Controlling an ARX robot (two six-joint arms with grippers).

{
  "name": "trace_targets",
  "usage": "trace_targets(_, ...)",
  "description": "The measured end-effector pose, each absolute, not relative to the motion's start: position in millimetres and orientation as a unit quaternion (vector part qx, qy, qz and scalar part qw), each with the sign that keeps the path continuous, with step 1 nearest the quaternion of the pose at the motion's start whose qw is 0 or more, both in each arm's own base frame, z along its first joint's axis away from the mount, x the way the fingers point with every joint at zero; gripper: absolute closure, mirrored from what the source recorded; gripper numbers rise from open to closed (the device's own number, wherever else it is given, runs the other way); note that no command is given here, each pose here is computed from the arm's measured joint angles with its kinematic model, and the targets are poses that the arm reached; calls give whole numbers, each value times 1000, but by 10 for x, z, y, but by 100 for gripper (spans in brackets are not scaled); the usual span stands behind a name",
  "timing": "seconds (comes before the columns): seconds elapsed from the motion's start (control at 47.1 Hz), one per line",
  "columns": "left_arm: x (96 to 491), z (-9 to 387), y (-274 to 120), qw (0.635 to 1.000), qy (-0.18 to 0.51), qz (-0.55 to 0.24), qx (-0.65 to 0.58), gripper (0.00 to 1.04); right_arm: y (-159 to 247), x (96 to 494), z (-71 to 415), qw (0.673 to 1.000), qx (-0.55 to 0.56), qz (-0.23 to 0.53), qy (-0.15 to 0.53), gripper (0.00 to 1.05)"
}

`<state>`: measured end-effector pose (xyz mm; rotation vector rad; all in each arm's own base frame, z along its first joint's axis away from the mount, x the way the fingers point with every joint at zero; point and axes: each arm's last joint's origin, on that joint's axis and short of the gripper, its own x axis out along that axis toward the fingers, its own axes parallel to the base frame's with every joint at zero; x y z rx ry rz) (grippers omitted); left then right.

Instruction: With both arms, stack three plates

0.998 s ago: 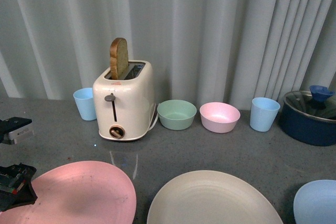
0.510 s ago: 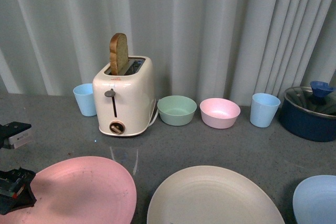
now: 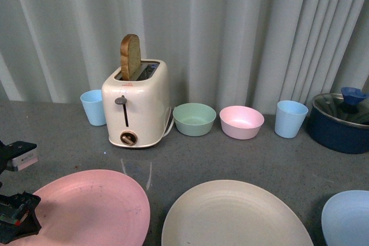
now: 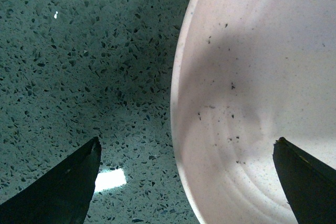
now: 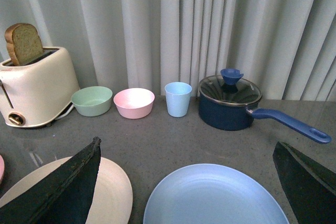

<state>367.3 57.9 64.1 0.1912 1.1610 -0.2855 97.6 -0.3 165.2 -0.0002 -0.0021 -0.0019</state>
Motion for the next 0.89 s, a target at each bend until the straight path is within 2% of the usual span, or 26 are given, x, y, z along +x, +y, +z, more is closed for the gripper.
trace_targets(0.021,3670,637,575,822,545,-135,91,8,-3,976,1652,1000,0,-1,-1,7)
trace_targets(0.191,3645,587,553,823,543,-136,91,44,-3,976,1652,1000,0,-1,-1,7)
trace_targets(0.382,3615,547,540,822,545,-138,84,74,-3,976,1652,1000,0,-1,-1,7)
trace_targets(0.573,3607,582,578,830,537,-137,59,96,-3,976,1652,1000,0,-1,-1,7)
trace_targets(0.637,3580,607,617,832,536,-132,48,100,-3,976,1652,1000,0,-1,-1,7)
trace_targets(0.892,3448,745,896,839,532,-117,18,100,-3,976,1652,1000,0,-1,-1,7)
